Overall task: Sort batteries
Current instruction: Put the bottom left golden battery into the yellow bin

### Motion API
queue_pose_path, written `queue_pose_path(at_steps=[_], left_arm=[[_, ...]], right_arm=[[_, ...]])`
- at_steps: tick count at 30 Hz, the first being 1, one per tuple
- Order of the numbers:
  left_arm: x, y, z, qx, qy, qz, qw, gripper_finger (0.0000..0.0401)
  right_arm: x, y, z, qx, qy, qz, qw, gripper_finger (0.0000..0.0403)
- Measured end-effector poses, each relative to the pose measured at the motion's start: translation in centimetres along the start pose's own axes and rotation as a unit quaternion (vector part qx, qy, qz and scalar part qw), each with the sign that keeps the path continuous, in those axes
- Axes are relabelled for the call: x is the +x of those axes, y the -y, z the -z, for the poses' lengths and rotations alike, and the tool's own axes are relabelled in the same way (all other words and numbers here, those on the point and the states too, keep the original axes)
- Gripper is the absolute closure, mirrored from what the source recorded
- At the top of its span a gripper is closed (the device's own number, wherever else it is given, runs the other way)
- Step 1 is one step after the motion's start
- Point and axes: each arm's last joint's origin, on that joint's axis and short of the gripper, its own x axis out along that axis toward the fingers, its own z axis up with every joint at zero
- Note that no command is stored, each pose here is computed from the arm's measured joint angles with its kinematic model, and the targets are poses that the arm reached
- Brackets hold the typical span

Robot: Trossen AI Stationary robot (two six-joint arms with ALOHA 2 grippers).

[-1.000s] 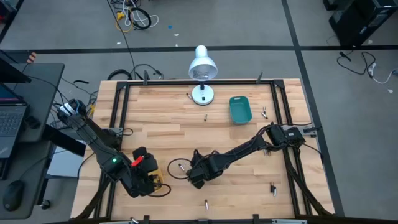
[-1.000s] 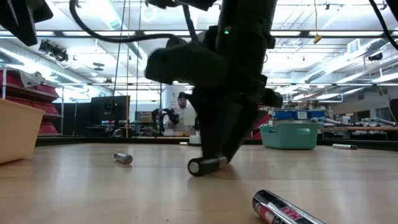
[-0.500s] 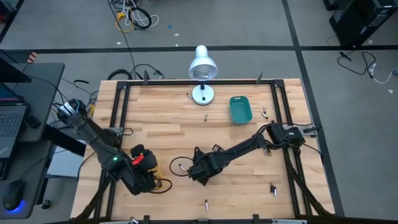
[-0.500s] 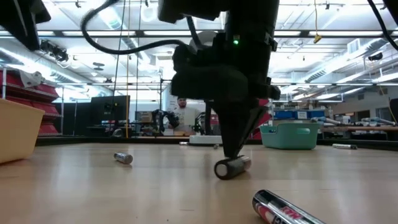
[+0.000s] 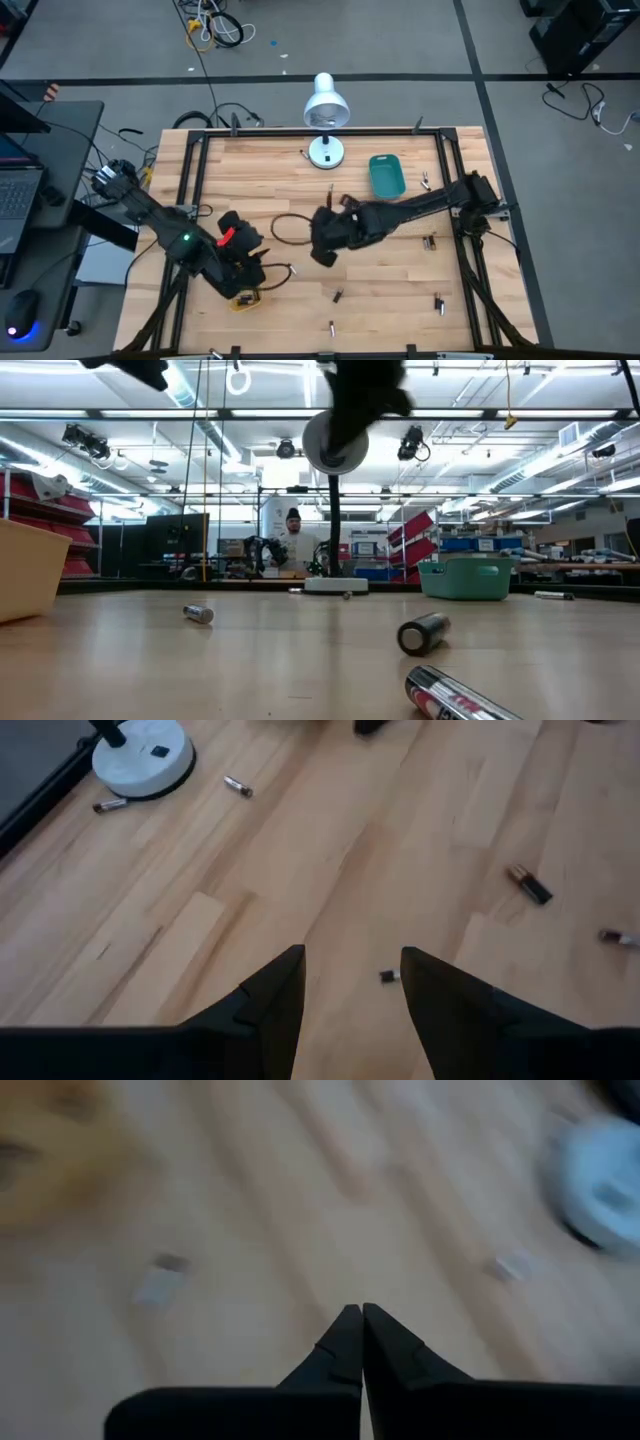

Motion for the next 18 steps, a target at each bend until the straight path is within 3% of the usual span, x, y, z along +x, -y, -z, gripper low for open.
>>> queue_pose_path(at_steps=[4, 6, 9, 12, 18], left_arm=[[-1.2, 0.1, -2.0, -0.034, 0.009, 0.024, 0.999, 0.022], [-2.2, 0.2, -3.1, -0.044, 0.022, 0.04, 0.998, 0.022], [-3.6, 0.3, -4.6, -0.048, 0.042, 0.06, 0.996, 0.022], [-4.6, 0.2, -5.6, -0.049, 0.055, 0.073, 0.995, 0.022], [-5.0, -0.1, -6.1, -0.026, 0.07, 0.061, 0.995, 0.022]], right_arm=[[-0.6, -0.6, -3.0, -0.038, 0.077, -0.159, 0.984, 0.0403], [-0.6, -0.6, -3.8, -0.037, 0.096, -0.197, 0.975, 0.0403], [1.4, -0.3, -3.0, -0.058, 0.056, -0.175, 0.981, 0.0403], [2.9, -0.2, -0.6, -0.135, -0.013, -0.148, 0.98, 0.04], [3.1, -2.8, 5.8, -0.307, -0.099, -0.165, 0.932, 0.0363]])
